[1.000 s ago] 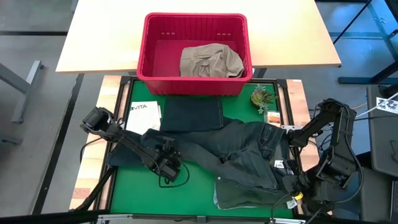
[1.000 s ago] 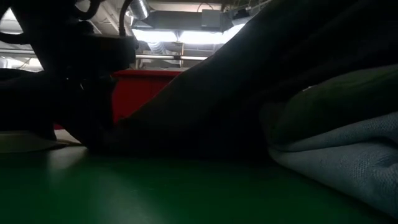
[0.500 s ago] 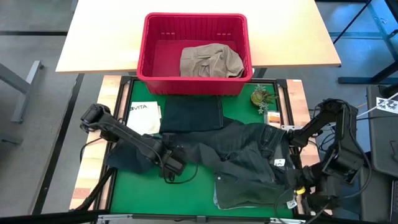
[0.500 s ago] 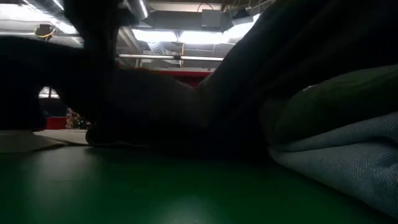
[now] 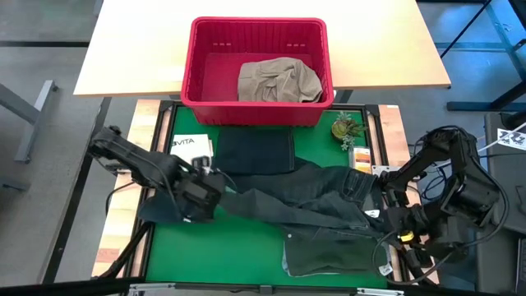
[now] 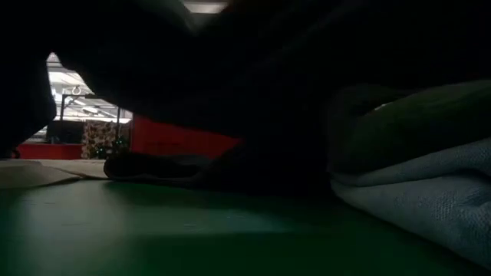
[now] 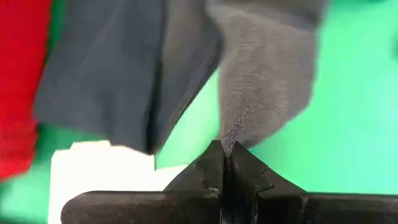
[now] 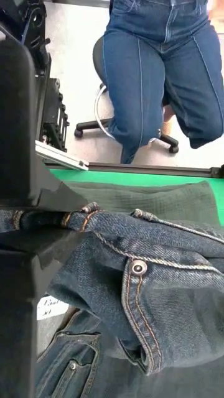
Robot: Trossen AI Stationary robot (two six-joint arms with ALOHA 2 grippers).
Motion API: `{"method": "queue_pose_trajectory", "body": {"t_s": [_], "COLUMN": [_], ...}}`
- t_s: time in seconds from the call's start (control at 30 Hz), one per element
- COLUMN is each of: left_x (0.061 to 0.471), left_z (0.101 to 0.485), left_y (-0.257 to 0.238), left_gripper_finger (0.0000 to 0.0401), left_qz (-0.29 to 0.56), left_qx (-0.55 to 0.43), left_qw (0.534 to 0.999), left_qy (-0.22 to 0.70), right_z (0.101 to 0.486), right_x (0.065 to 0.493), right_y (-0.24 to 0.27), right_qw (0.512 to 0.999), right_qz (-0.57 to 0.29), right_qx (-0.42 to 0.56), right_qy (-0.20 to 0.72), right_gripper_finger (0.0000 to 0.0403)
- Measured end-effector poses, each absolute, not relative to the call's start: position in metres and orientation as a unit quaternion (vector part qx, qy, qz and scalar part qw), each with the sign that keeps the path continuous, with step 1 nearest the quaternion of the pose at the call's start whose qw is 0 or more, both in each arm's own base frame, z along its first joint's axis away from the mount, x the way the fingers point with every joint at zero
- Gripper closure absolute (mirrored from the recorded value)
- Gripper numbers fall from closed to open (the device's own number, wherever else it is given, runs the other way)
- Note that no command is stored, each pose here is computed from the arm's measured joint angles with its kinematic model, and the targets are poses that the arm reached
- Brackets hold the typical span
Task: Fold Laundry from Bin
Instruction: Fold the dark blue jeans
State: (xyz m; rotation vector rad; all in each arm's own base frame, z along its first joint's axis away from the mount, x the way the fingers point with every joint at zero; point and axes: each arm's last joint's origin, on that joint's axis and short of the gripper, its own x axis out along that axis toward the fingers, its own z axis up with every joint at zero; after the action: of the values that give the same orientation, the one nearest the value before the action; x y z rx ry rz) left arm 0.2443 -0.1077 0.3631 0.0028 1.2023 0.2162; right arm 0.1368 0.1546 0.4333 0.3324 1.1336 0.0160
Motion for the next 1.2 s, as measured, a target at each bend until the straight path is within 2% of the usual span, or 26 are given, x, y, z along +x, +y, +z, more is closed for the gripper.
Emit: {"method": "queue_pose_trajectory", "body": {"t_s": [0.17,0.3,0.53,0.73,0.9,1.2], "left_x": [0.211,0.192,0.178,0.184,0.189,0.187], "left_z": [0.381,0.392,0.378,0.351,0.333,0.299], "left_y": [-0.092,-0.082,-0.077,-0.088,-0.107,-0.141], "left_gripper_finger": [0.04,0.04,0.0401,0.0399,0.0398,0.0396], "left_qz": [0.177,0.205,0.221,0.181,0.111,0.045], "left_qx": [-0.039,-0.097,-0.154,-0.184,-0.203,-0.217], "left_qw": [0.813,0.826,0.809,0.776,0.778,0.794], "left_qy": [0.553,0.517,0.522,0.576,0.584,0.566], "right_z": [0.432,0.428,0.415,0.409,0.41,0.41], "right_x": [0.136,0.135,0.135,0.134,0.135,0.141], "right_y": [0.156,0.158,0.163,0.166,0.169,0.177], "right_qw": [0.817,0.796,0.733,0.705,0.696,0.703], "right_qz": [0.023,0.029,0.0,-0.007,0.013,0.031], "right_qx": [0.164,0.177,0.241,0.259,0.27,0.283], "right_qy": [0.553,0.578,0.636,0.66,0.665,0.652], "right_gripper_finger": [0.0377,0.0377,0.0377,0.0377,0.0377,0.0377]}}
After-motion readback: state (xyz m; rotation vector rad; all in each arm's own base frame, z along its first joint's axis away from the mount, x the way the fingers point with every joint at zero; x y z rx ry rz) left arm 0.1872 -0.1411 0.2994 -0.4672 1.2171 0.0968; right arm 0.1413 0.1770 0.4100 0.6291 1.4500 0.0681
